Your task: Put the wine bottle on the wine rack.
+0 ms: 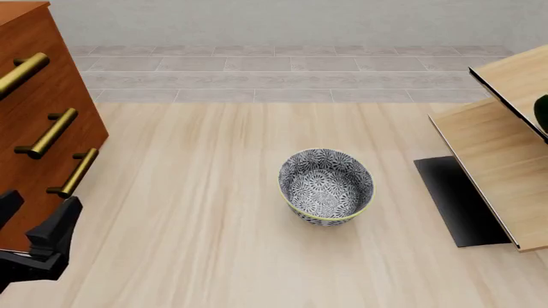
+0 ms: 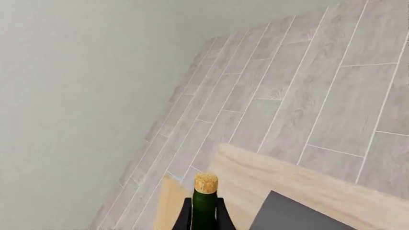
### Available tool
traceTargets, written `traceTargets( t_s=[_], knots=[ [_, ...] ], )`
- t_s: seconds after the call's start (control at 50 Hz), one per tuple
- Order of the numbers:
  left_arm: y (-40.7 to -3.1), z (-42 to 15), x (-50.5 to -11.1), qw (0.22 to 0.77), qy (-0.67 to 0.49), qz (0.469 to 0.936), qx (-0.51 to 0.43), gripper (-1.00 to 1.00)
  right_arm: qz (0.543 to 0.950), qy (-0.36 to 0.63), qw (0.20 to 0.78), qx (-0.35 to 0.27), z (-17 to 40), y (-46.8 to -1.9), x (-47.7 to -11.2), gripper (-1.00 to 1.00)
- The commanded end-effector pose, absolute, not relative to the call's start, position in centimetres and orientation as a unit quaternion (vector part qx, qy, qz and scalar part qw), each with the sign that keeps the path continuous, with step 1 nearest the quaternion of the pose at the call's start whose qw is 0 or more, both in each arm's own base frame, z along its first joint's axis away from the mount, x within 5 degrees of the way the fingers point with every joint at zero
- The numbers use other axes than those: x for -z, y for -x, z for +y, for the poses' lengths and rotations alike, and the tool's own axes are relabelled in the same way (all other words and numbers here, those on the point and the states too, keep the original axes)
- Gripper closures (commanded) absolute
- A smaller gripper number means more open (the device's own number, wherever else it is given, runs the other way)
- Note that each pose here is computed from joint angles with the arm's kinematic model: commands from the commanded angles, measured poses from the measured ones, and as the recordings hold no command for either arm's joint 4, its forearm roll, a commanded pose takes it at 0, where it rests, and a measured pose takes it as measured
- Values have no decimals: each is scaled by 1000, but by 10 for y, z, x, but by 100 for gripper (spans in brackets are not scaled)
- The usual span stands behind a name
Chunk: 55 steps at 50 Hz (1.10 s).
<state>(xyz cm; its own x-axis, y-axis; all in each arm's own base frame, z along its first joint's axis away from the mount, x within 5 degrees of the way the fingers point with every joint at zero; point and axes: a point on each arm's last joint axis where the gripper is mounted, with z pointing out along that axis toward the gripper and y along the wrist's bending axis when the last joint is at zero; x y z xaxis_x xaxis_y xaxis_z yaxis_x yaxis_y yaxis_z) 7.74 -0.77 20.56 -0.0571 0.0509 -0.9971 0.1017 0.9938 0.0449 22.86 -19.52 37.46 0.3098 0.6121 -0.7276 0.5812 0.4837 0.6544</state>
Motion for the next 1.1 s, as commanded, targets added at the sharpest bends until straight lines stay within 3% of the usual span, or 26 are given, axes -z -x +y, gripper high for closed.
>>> traceTargets(
  t_s=[0.02, 0.06, 0.08, 1.1],
  knots=[
    [-78, -8, -206, 685, -53, 727, 19, -100, 645, -448, 615, 72, -200, -227, -369, 100],
    [-79, -8, -206, 684, -53, 727, 19, -100, 644, -448, 616, 71, -199, -226, -370, 100],
    [-79, -8, -206, 685, -54, 727, 19, -100, 643, -449, 616, 73, -201, -225, -371, -100],
    [-80, -8, -205, 683, -54, 728, 22, -100, 619, -446, 640, 88, -198, -208, -409, -100]
  ],
)
